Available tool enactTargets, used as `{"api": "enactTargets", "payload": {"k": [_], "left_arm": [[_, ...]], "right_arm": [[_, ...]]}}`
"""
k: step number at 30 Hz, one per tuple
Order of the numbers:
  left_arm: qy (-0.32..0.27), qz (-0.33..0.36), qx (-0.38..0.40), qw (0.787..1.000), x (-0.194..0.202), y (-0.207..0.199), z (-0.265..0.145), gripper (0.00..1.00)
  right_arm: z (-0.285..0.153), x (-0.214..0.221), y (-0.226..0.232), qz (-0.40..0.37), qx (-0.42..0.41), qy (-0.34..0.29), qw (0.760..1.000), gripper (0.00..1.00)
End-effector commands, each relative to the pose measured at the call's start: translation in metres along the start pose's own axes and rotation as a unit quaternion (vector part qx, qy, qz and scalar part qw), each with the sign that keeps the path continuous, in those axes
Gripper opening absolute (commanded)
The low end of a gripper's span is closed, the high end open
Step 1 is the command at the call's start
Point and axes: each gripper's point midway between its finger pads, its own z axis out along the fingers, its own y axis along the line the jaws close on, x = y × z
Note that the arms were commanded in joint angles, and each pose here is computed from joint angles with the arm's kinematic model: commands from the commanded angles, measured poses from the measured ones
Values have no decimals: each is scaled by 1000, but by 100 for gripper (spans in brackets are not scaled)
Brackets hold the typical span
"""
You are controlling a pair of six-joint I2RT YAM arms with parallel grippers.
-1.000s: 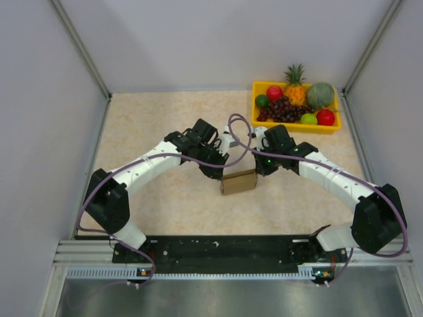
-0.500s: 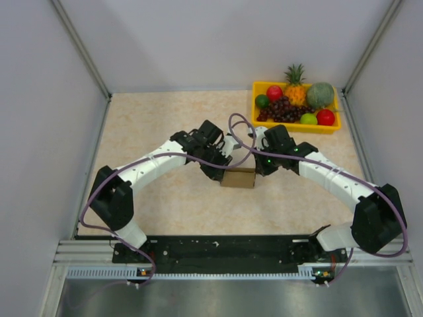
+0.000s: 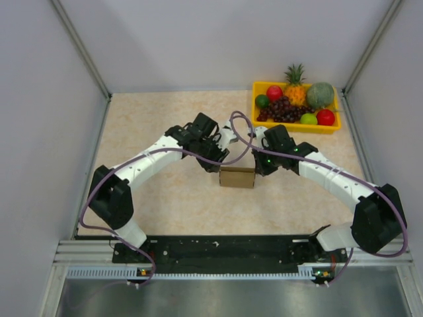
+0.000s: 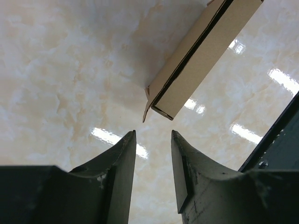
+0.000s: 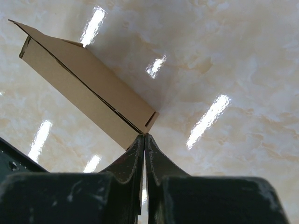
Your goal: Fold the paper box
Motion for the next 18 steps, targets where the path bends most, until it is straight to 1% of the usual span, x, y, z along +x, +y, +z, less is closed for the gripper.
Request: {"api": "enactTargets", "payload": {"k": [1, 5, 10, 12, 14, 18], "left_arm": [[-27, 43, 16, 999, -20, 4, 5, 41], [-12, 39, 25, 999, -16, 5, 14, 41], [-17, 39, 24, 999, -19, 8, 21, 39], [-15, 40, 24, 999, -19, 9, 22, 37], [-12, 39, 26, 999, -18, 8, 24, 30], [-10, 37, 27, 999, -16, 8, 24, 23]], "right_arm": [[-8, -21, 7, -18, -12, -38, 999, 0], [-9, -22, 8, -20, -13, -39, 999, 0], [-9, -23, 10, -20, -18, -40, 999, 0], [-8, -24, 10, -19, -19, -39, 999, 0], [-8, -24, 10, -19, -19, -39, 999, 0], [-9, -25, 11, -20, -20, -40, 999, 0]]}}
